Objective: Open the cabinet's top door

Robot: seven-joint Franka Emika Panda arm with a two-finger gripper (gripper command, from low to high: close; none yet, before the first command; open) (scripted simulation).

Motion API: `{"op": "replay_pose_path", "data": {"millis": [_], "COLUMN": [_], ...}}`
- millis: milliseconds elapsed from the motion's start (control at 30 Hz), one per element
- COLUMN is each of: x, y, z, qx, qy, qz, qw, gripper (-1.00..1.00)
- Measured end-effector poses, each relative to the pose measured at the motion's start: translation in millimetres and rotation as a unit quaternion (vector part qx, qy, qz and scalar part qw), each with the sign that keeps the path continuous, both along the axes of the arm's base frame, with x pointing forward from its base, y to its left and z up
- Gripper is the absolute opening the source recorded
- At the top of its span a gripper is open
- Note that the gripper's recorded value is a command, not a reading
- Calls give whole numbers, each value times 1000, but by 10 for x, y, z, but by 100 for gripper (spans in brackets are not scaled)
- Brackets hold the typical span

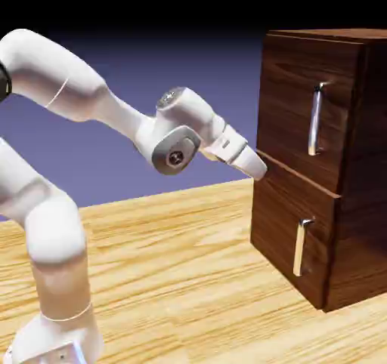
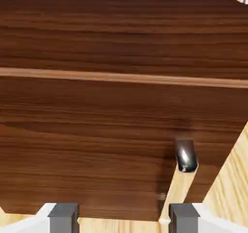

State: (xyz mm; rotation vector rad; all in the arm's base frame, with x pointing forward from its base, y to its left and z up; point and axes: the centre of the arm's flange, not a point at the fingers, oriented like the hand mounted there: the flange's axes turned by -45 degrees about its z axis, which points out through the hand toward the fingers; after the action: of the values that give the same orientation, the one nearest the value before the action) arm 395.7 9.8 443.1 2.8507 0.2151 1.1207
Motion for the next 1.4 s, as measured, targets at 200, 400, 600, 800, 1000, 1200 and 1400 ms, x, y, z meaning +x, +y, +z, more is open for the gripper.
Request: {"op": "replay_pose_path", "data": {"millis": [200, 400, 600, 800, 1000, 1200, 1400], "x": [209, 207, 56, -106, -146, -1, 285], "y": [201, 377, 611, 917, 1223, 1391, 1264], "z": [-851, -1707, -2375, -2728, -2710, -2329, -1636], "qx": [-178, -278, -316, -328, -355, -428, -553], "qy": [125, 226, 263, 217, 103, -40, -156], "qz": [165, 355, 546, 708, 812, 840, 784], "qw": [962, 863, 730, 587, 451, 332, 233], "gripper": [0, 0, 0, 0, 0, 0, 0]}}
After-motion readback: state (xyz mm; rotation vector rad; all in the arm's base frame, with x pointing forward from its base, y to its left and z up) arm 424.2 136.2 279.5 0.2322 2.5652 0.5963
